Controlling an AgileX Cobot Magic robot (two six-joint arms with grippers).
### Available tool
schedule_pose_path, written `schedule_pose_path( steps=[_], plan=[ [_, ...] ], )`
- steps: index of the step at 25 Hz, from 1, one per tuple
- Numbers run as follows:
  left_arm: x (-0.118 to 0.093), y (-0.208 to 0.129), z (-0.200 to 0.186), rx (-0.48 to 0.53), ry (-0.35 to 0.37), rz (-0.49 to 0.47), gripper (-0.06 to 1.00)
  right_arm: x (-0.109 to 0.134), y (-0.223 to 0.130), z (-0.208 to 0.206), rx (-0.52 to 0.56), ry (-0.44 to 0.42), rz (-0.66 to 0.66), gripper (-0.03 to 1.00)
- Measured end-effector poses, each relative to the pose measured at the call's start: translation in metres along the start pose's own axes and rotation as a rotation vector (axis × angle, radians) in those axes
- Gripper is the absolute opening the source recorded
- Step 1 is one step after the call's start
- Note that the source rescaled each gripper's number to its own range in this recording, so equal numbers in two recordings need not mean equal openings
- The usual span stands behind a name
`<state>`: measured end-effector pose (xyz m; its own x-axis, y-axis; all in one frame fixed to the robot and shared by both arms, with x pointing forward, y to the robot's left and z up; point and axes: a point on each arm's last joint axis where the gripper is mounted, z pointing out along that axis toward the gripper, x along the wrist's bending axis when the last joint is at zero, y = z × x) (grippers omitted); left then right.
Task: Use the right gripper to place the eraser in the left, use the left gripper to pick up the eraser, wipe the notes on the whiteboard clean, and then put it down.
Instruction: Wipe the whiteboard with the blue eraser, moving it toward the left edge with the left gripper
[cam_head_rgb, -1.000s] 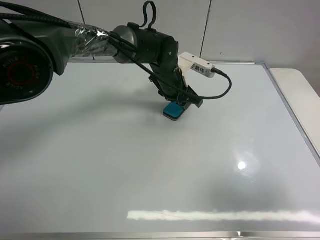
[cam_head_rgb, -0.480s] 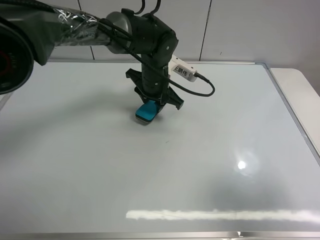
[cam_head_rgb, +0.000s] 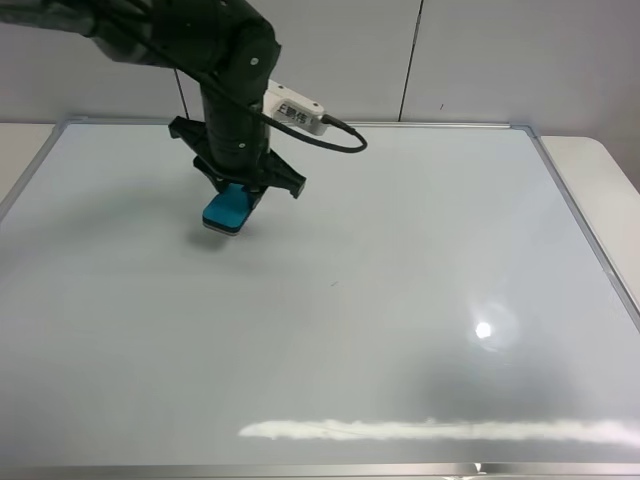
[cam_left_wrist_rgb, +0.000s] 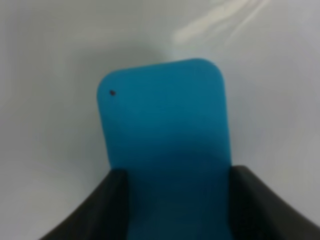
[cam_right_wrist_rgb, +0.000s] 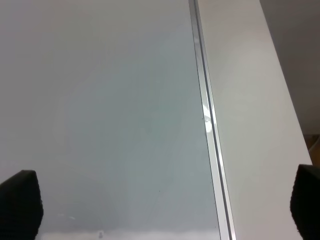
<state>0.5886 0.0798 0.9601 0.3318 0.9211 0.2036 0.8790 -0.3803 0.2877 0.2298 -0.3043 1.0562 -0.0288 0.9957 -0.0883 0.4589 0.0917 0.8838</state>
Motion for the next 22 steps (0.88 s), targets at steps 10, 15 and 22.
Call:
schedule_pose_path(
  steps=[10,15,22],
  plan=[
    [0.064,-0.082,0.002,0.004,-0.018,-0.222,0.0,0.0,0.0,0.0,0.0,0.0,0.0,1.0],
    [0.1,-0.112,0.027,0.013,-0.005,-0.303,0.0,0.0,0.0,0.0,0.0,0.0,0.0,1.0],
    [0.115,-0.136,0.043,0.004,0.0,-0.288,0.0,0.0,0.0,0.0,0.0,0.0,0.0,1.0]
  ],
)
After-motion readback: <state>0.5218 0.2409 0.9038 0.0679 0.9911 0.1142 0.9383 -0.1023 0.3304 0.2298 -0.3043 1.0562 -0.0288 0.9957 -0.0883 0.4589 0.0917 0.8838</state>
